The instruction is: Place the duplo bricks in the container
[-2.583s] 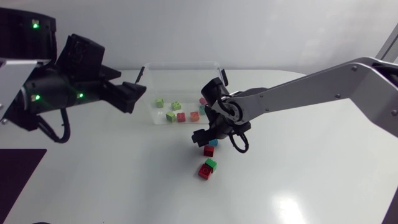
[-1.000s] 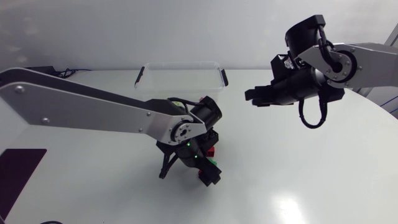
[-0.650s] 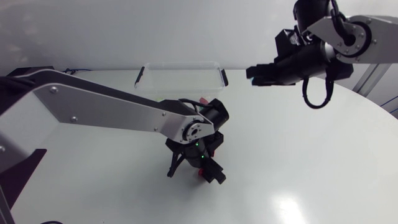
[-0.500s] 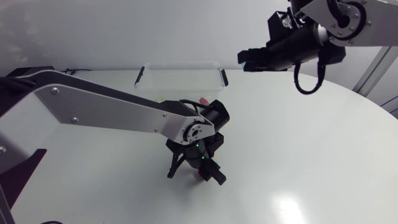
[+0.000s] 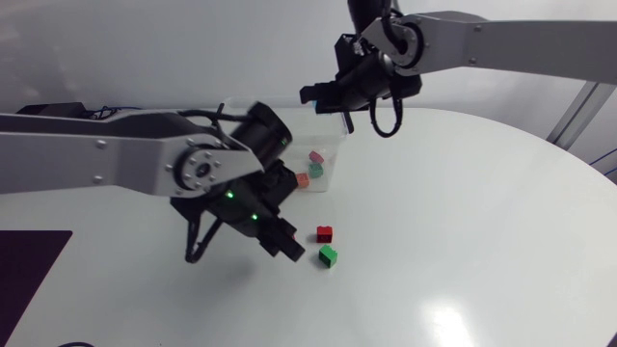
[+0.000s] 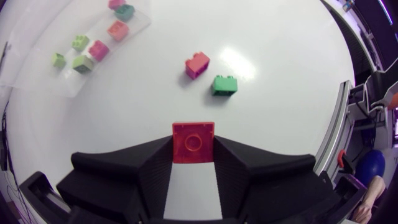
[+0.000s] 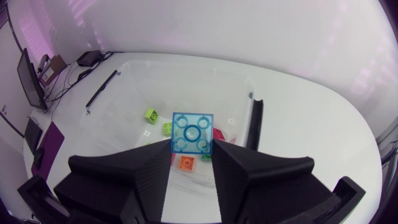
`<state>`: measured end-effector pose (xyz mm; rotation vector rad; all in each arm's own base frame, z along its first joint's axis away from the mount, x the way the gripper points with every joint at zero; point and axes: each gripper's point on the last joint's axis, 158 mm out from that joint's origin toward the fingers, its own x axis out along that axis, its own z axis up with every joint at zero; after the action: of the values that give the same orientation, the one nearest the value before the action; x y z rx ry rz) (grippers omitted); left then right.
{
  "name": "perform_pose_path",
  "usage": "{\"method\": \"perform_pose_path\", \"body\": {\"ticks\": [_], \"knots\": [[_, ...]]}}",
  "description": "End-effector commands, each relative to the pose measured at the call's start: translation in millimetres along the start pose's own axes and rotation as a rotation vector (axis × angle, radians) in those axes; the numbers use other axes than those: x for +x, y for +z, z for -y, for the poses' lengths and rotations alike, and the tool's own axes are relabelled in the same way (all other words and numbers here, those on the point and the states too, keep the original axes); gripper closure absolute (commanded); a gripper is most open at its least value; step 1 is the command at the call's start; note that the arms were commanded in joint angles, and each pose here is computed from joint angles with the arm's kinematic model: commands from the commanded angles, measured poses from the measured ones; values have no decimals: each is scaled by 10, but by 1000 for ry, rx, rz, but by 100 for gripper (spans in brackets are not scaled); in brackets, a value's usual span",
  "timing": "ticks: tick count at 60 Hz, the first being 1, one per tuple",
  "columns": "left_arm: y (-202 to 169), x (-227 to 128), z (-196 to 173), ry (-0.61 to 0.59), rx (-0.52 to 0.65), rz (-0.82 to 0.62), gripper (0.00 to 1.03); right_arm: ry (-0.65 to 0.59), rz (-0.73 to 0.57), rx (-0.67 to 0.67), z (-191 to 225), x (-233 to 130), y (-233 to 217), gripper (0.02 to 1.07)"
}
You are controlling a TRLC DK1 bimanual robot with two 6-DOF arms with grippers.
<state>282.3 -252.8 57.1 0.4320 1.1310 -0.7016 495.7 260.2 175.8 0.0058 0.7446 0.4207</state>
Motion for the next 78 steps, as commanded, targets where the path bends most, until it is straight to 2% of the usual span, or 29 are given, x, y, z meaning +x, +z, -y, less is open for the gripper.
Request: {"method": "perform_pose_path", "body": {"ticks": [1,6,8,11,18,31,42,51,57,59,62,66,69,78], "knots": [[66,-291,-218,43,-7,72,89,5,-14,-5,-105,233,2,54],[256,-542,-416,76,-27,154,89,-6,-34,-23,-154,358,-27,30],[339,-643,-493,90,-31,188,89,-10,-45,-31,-158,385,-50,23],[491,-776,-606,112,-41,247,89,-17,-53,-38,-157,391,-72,18],[847,-984,-891,164,-71,383,88,-33,-76,-45,-135,232,-139,18],[1347,-1028,-1315,224,-117,521,87,-55,-105,-82,-73,-308,-460,18],[1636,-854,-1738,259,-190,581,86,-60,-161,-116,31,-640,-945,18],[1749,-628,-1952,272,-214,590,84,-58,-248,-148,76,-695,-1480,18],[1794,-489,-2035,272,-225,579,63,-52,-294,-173,100,-666,-1767,18],[1808,-455,-2038,271,-220,575,52,-48,-312,-184,94,-654,-1863,18],[1829,-423,-2053,272,-217,573,30,-40,-333,-202,62,-629,-1986,18],[1865,-414,-2030,271,-205,575,10,-30,-365,-226,10,-574,-2152,19],[1863,-414,-2009,269,-201,574,5,-23,-385,-240,-26,-518,-2256,19],[1844,-631,-1932,272,-191,594,5,-11,-437,-274,-110,-326,-2446,19]]}}
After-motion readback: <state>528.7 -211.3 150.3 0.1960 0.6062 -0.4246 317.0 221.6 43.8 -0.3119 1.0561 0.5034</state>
